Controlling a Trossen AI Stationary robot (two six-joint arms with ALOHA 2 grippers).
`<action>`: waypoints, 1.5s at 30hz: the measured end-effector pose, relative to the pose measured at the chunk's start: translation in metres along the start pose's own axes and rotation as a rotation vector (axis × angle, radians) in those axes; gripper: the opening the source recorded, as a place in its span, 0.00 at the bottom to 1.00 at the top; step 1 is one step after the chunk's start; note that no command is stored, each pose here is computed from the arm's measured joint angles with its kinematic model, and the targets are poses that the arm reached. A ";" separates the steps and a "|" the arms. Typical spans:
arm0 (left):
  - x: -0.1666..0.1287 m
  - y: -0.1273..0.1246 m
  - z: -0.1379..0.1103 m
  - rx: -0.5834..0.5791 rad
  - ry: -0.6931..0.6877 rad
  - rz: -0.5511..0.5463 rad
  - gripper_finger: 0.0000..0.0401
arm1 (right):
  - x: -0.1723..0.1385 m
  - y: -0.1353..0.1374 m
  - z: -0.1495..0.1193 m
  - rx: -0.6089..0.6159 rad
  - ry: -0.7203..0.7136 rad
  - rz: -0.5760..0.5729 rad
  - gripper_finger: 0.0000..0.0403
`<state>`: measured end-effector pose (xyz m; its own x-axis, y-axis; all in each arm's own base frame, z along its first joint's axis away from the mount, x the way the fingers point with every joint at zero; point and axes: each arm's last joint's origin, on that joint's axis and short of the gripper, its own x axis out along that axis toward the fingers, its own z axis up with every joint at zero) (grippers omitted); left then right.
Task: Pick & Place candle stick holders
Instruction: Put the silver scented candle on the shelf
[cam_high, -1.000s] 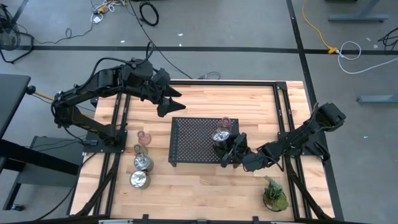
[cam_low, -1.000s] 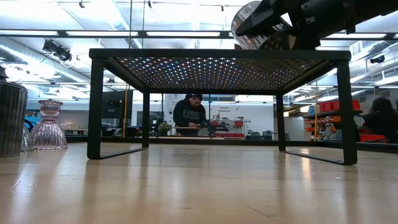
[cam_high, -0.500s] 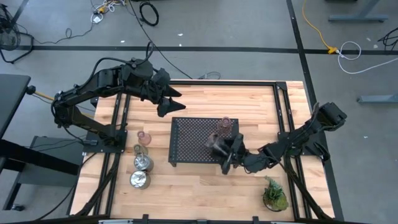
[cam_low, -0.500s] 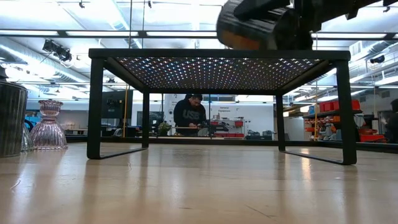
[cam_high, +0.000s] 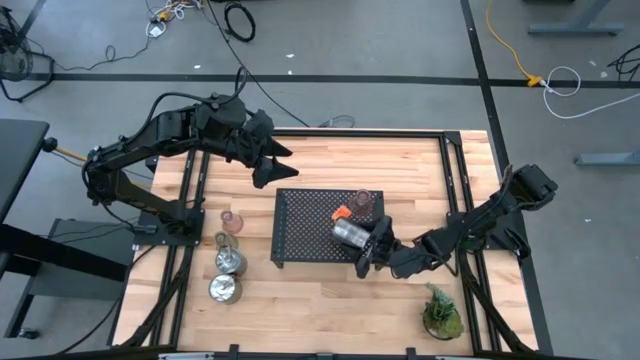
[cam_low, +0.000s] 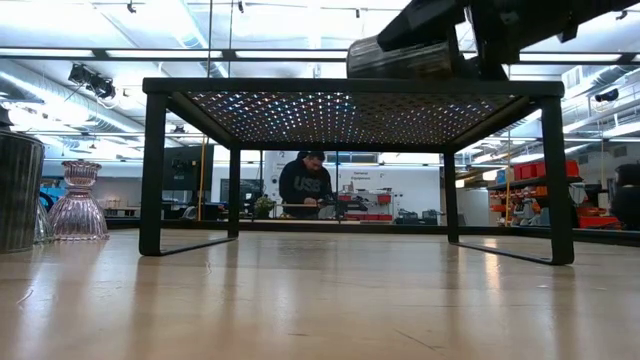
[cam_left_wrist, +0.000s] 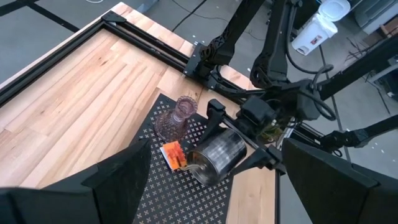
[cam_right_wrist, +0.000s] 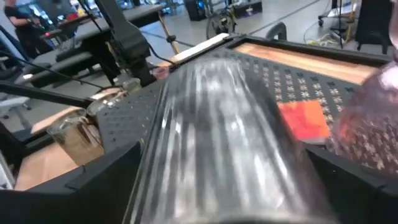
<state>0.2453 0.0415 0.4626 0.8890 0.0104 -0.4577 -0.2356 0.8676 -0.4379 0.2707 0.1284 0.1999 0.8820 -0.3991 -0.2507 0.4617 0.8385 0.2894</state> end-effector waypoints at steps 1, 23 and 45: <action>0.000 0.000 0.000 0.000 0.000 0.000 0.90 | 0.000 0.001 0.001 0.005 -0.007 0.006 0.99; 0.000 -0.001 0.000 -0.006 0.005 -0.009 0.90 | -0.003 0.007 0.015 -0.045 -0.078 0.071 0.99; 0.062 -0.027 -0.026 0.055 0.149 0.058 0.90 | -0.028 0.013 0.054 -0.045 -0.228 0.137 0.99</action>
<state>0.2964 0.0057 0.4261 0.8058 -0.0088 -0.5922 -0.2595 0.8936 -0.3664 0.2568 0.1304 0.2606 0.9368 -0.3498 0.0040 0.3364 0.9040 0.2639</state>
